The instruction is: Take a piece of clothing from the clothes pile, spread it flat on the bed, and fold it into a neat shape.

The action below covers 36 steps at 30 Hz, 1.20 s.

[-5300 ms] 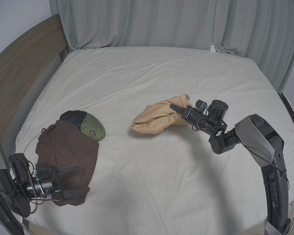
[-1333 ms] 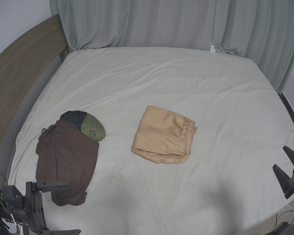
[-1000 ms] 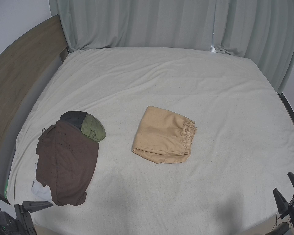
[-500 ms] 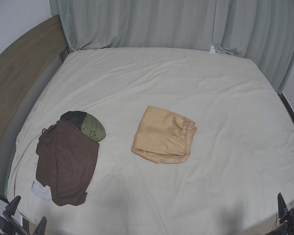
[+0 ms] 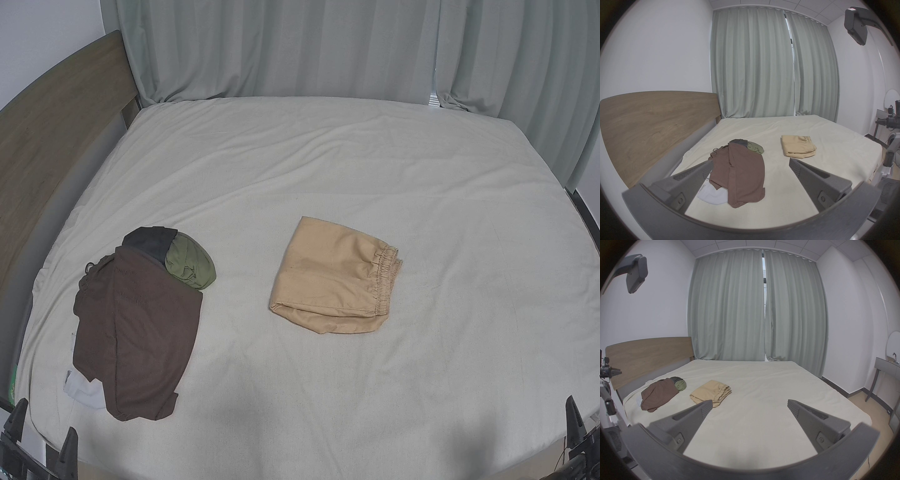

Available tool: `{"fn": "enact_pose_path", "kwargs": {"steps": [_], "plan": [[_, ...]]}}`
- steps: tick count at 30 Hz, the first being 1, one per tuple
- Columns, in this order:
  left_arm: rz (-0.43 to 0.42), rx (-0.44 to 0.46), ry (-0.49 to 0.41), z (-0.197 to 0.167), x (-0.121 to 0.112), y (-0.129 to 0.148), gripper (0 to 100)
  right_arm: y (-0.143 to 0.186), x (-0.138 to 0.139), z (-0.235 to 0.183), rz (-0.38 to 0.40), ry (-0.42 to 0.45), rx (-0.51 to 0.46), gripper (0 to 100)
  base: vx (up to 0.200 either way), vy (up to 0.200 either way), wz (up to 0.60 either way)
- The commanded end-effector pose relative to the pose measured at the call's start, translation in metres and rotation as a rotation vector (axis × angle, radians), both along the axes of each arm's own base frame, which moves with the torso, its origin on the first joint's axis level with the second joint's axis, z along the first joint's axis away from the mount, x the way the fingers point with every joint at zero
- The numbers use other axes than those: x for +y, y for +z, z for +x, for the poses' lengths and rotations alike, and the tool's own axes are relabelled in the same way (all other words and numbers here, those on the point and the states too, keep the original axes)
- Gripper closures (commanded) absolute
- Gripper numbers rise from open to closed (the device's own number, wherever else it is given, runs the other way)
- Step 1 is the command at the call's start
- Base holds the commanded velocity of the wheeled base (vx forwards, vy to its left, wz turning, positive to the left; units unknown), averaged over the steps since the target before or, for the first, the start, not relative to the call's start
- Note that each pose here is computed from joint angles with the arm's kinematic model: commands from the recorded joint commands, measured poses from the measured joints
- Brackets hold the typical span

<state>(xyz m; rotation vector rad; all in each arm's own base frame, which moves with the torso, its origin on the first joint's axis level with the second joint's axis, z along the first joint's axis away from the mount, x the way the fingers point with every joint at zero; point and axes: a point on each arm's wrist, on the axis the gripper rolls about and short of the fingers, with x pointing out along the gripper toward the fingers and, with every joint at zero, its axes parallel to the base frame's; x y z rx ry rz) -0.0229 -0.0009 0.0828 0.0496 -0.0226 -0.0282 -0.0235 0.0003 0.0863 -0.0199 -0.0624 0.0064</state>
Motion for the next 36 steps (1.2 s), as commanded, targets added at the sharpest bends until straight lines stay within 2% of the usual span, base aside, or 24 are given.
{"fn": "enact_pose_path", "kwargs": {"steps": [1, 2, 3, 6, 7, 10, 12, 14, 16, 17, 18, 20, 22, 25, 36], "plan": [[-0.011, 0.018, -0.007, 0.0003, -0.0001, -0.0065, 0, -0.0049, 0.0020, 0.0005, -0.033, 0.089, 0.004, 0, 0.000, 0.000, 0.00], [-0.011, 0.018, -0.007, 0.0003, -0.0001, -0.0065, 0, -0.0047, 0.0009, 0.0006, -0.036, 0.038, 0.003, 0, 0.000, 0.000, 0.00], [-0.011, 0.018, -0.007, 0.0003, -0.0001, -0.0065, 0, -0.0044, 0.0006, 0.0005, -0.043, 0.027, 0.003, 0, 0.000, 0.000, 0.00], [-0.012, 0.018, -0.007, 0.0003, -0.0001, -0.0065, 0, -0.0043, 0.0020, 0.0004, -0.105, 0.083, -0.003, 0, 0.000, 0.000, 0.00], [-0.017, 0.018, -0.007, 0.0002, -0.0001, -0.0062, 0, -0.0049, 0.0031, 0.0004, -0.122, 0.133, -0.003, 0, 0.000, 0.000, 0.00], [-0.020, 0.019, -0.007, 0.0002, -0.0001, -0.0064, 0, -0.0044, 0.0038, 0.0001, -0.056, 0.169, 0.000, 0, 0.000, 0.000, 0.00], [-0.020, 0.019, -0.007, 0.0002, -0.0001, -0.0064, 0, -0.0052, 0.0048, 0.0002, 0.019, 0.220, 0.014, 0, 0.000, 0.000, 0.00], [-0.020, 0.018, -0.007, 0.0002, -0.0001, -0.0062, 0, -0.0052, 0.0055, 0.0000, 0.037, 0.252, 0.017, 0, 0.000, 0.000, 0.00], [-0.022, 0.020, -0.007, 0.0002, -0.0001, -0.0064, 0, -0.0052, 0.0054, 0.0001, 0.037, 0.247, 0.017, 0, 0.000, 0.000, 0.00], [-0.022, 0.020, -0.007, 0.0002, -0.0001, -0.0064, 0, -0.0055, 0.0037, 0.0005, -0.002, 0.162, 0.014, 0, 0.000, 0.000, 0.00], [-0.022, 0.020, -0.007, 0.0002, -0.0001, -0.0064, 0, -0.0056, 0.0027, 0.0006, -0.005, 0.120, 0.015, 0, 0.000, 0.000, 0.00], [-0.028, 0.020, -0.004, 0.0002, 0.0000, -0.0064, 0, -0.0116, -0.0006, 0.0009, -0.004, -0.029, 0.073, 0, 0.000, 0.000, 0.00], [-0.036, 0.020, 0.004, 0.0002, 0.0002, -0.0064, 0, -0.0113, -0.0003, 0.0008, 0.036, -0.018, 0.073, 0, 0.000, 0.000, 0.00], [-0.036, 0.020, 0.004, 0.0002, 0.0002, -0.0064, 0, -0.0107, 0.0004, 0.0008, 0.007, 0.019, 0.067, 0, 0.000, 0.000, 0.00], [-0.048, 0.022, 0.007, 0.0002, 0.0003, -0.0065, 0, -0.0107, 0.0004, 0.0007, 0.021, 0.020, 0.066, 0, 0.000, 0.000, 0.00]]}}
